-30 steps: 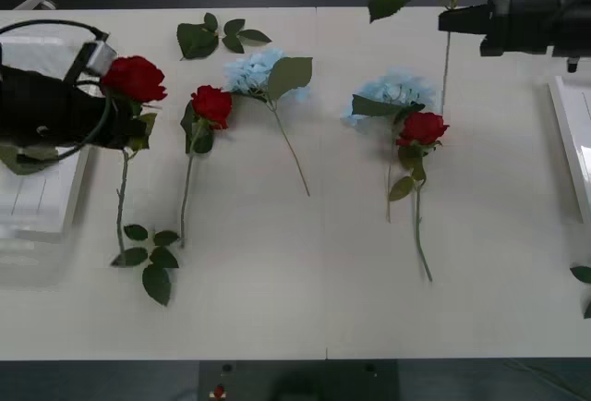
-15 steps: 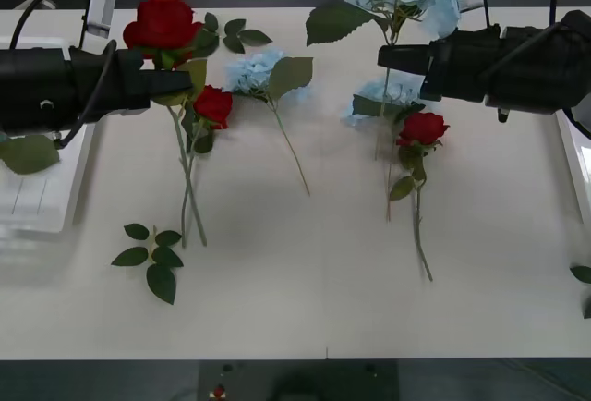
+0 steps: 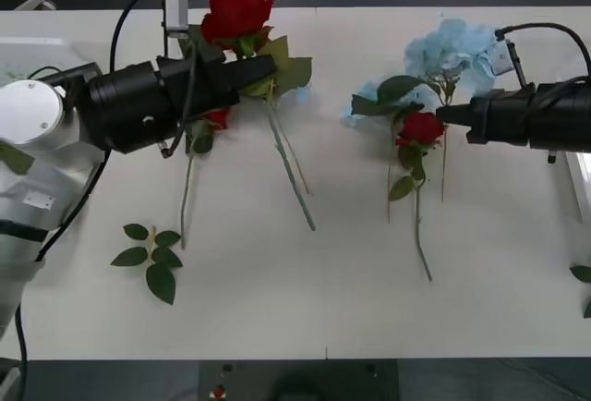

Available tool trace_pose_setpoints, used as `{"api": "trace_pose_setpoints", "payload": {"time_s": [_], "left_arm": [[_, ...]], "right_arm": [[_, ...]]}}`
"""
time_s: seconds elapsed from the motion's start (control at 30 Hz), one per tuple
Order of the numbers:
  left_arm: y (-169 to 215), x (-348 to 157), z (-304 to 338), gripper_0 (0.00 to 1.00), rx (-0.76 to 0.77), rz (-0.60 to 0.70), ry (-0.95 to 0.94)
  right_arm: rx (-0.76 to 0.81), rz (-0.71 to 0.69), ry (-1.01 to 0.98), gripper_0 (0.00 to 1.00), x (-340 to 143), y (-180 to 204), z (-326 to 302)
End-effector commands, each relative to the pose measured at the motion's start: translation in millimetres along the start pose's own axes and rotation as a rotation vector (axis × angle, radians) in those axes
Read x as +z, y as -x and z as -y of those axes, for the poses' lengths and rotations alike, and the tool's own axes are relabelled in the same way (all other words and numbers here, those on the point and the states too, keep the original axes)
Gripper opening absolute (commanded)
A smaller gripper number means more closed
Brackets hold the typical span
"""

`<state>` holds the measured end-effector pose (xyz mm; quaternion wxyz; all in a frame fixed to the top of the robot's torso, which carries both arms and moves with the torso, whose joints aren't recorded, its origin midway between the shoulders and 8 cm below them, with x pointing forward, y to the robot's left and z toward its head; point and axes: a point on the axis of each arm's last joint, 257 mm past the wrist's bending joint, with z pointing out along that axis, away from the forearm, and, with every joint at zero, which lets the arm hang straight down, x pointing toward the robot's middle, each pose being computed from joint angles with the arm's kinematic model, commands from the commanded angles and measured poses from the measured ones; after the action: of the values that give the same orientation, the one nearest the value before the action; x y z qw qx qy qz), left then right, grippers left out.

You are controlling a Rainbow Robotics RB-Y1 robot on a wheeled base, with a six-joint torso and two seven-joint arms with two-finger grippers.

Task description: Put the red flowers into the right box and the blue flowers into the left box

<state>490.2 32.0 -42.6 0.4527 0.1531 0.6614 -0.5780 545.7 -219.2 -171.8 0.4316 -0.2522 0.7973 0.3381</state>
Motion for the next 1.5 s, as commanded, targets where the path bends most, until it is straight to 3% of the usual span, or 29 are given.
{"api": "trace_pose_setpoints", "payload": {"time_s": [0.03,0.33,0.37,0.4,0.43,0.47,0.57,0.6,0.87,1.03,1.3,1.5], "left_arm": [[14,17,17,0.0,0.069,0.031,-0.017],[19,39,20,0.0,0.106,0.067,0.001],[25,40,21,0.0,0.105,0.091,0.004],[27,41,21,0.0,0.105,0.098,0.004],[33,42,22,0.0,0.106,0.118,0.005],[37,43,22,0.0,0.105,0.135,0.009],[45,42,22,0.0,0.098,0.162,0.013],[46,42,21,0.0,0.096,0.161,0.014],[2,56,32,0.0,0.036,0.015,-0.032],[-27,64,49,0.0,-0.014,-0.073,-0.086],[-27,83,48,0.0,0.008,-0.035,-0.058],[-8,87,45,0.0,0.041,0.022,-0.032]], "right_arm": [[-0.015,-0.018,-0.1,0.0,-19,8,36],[-0.072,-0.137,-0.298,0.02,-40,-39,103],[-0.089,-0.16,-0.319,0.23,-43,-46,110],[-0.095,-0.168,-0.325,0.34,-44,-48,112],[-0.112,-0.184,-0.336,0.56,-47,-51,115],[-0.124,-0.195,-0.34,0.69,-48,-54,117],[-0.146,-0.227,-0.32,0.97,-49,-59,113],[-0.148,-0.233,-0.314,1.0,-50,-60,112],[-0.273,-0.235,-0.162,1.0,-57,-39,67],[-0.187,-0.149,-0.007,1.0,-60,-14,19],[-0.008,0.022,0.217,1.0,-52,-4,-64],[0.081,0.12,0.283,1.0,-49,-23,-116]]}}
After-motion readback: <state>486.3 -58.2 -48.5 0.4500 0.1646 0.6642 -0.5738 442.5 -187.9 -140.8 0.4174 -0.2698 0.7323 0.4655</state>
